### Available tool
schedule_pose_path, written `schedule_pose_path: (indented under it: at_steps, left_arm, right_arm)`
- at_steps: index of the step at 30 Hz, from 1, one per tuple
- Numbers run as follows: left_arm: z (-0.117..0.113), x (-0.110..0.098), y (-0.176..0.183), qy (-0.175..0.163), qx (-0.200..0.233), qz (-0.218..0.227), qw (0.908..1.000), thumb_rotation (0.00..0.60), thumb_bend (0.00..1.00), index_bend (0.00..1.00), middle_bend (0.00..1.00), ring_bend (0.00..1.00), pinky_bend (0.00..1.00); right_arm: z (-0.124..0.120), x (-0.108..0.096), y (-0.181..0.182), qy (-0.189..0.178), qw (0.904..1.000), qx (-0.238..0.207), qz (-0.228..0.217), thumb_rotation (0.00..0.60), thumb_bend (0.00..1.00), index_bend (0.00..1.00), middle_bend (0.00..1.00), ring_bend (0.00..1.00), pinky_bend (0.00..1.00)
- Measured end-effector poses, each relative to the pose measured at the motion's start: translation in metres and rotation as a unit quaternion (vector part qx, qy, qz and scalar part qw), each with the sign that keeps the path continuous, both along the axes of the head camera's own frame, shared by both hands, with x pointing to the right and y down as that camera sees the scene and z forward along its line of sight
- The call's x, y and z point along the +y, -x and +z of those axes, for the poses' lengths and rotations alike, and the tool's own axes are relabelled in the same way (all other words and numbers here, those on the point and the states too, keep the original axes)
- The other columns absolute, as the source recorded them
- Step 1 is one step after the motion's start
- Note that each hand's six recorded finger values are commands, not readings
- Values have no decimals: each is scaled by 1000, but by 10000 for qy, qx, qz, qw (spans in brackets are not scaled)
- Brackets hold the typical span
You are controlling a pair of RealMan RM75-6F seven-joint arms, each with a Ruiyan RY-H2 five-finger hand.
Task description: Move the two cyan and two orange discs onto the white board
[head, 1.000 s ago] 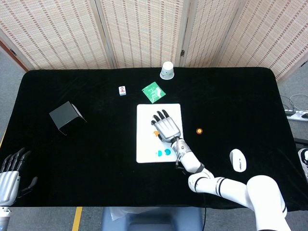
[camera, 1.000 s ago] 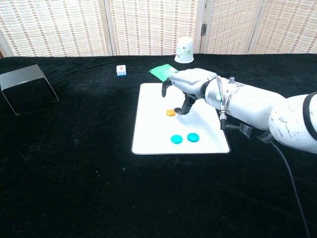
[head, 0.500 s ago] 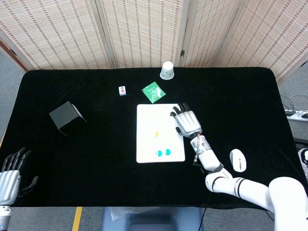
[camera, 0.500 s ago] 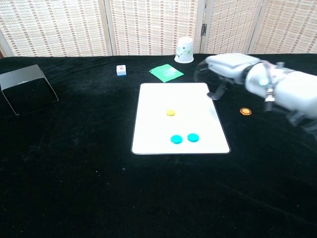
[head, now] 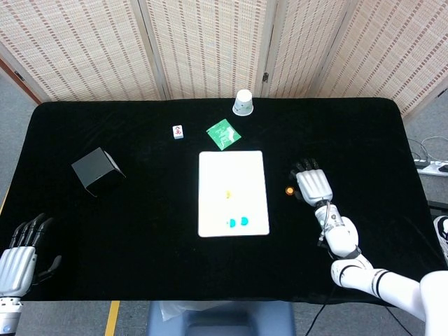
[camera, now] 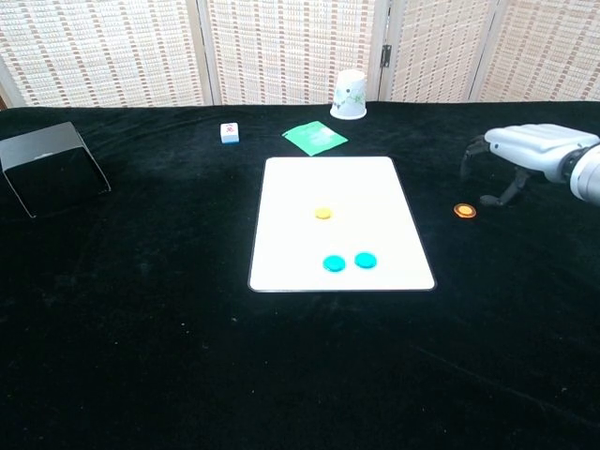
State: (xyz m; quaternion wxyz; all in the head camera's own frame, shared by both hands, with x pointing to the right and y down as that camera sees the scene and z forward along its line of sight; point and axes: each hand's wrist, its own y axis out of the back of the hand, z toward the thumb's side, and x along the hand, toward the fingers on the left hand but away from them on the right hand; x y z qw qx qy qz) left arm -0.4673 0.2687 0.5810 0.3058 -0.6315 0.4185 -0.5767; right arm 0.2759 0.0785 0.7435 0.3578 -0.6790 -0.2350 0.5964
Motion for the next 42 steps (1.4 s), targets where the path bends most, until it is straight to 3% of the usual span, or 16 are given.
schedule_pose_path:
  at_steps: [9,23,42]
  left_arm:
    - [0,2,2,31,-35,-25,10000,600,401,106,17,61,0]
    - [1,3,5,51,-58,-61,10000,600,401,106,17,61,0]
    - [2,4,7,63,-70,-94,9999,600,401,106,18,61,0]
  right_arm:
    - [18,10,-2,142,9999,73,-58,600,447,381,170,37,0]
    - [27,10,7,147,9998,94,-132,600,448,404,178,35,0]
    - [28,6,11,94,9998,132,-136,600,447,495,210,40,0]
